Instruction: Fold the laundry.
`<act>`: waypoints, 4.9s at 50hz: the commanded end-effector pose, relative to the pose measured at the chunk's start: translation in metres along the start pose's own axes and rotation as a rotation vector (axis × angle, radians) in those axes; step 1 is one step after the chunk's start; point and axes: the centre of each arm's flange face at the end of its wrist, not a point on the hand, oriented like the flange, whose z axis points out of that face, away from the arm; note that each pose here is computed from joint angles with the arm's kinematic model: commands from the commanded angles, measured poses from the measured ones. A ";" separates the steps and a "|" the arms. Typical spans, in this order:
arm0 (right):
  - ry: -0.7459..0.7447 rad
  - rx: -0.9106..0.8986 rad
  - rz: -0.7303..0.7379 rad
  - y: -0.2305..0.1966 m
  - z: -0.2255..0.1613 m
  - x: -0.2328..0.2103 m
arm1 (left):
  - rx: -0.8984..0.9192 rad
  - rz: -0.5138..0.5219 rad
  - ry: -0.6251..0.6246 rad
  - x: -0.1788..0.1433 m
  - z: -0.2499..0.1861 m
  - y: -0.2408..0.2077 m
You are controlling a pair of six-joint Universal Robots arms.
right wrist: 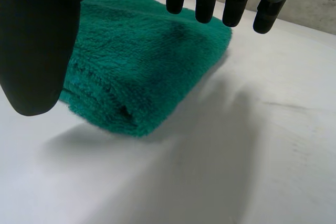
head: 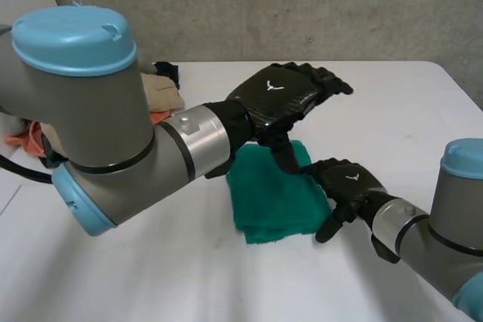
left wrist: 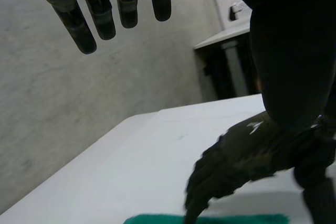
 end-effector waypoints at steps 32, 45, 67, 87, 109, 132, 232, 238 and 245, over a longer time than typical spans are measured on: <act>0.432 0.326 -0.004 -0.073 0.127 0.185 | 0.033 0.015 -0.014 -0.005 -0.004 -0.013; 0.692 0.414 0.006 -0.070 0.122 0.322 | 0.026 0.014 -0.041 -0.008 -0.003 -0.010; 0.940 0.328 -0.129 -0.050 0.089 0.380 | 0.017 0.007 -0.032 -0.003 -0.003 -0.008; 0.563 0.434 -0.489 -0.130 0.032 0.190 | 0.137 0.070 -0.402 -0.061 -0.025 -0.053; 0.285 0.148 -0.478 -0.057 -0.017 0.096 | -0.194 0.531 -0.979 -0.355 -0.089 0.097; 0.277 0.090 -0.444 -0.038 -0.020 0.094 | 0.033 0.442 -1.031 -0.373 -0.084 0.069; -0.102 0.052 -0.440 -0.001 -0.033 -0.053 | -0.242 0.276 -0.245 -0.143 0.035 0.183; -0.092 0.052 -0.442 -0.002 -0.033 -0.052 | -0.243 0.277 -0.232 -0.137 0.037 0.185; -0.089 0.055 -0.444 -0.003 -0.032 -0.052 | -0.229 0.283 -0.193 -0.126 0.041 0.183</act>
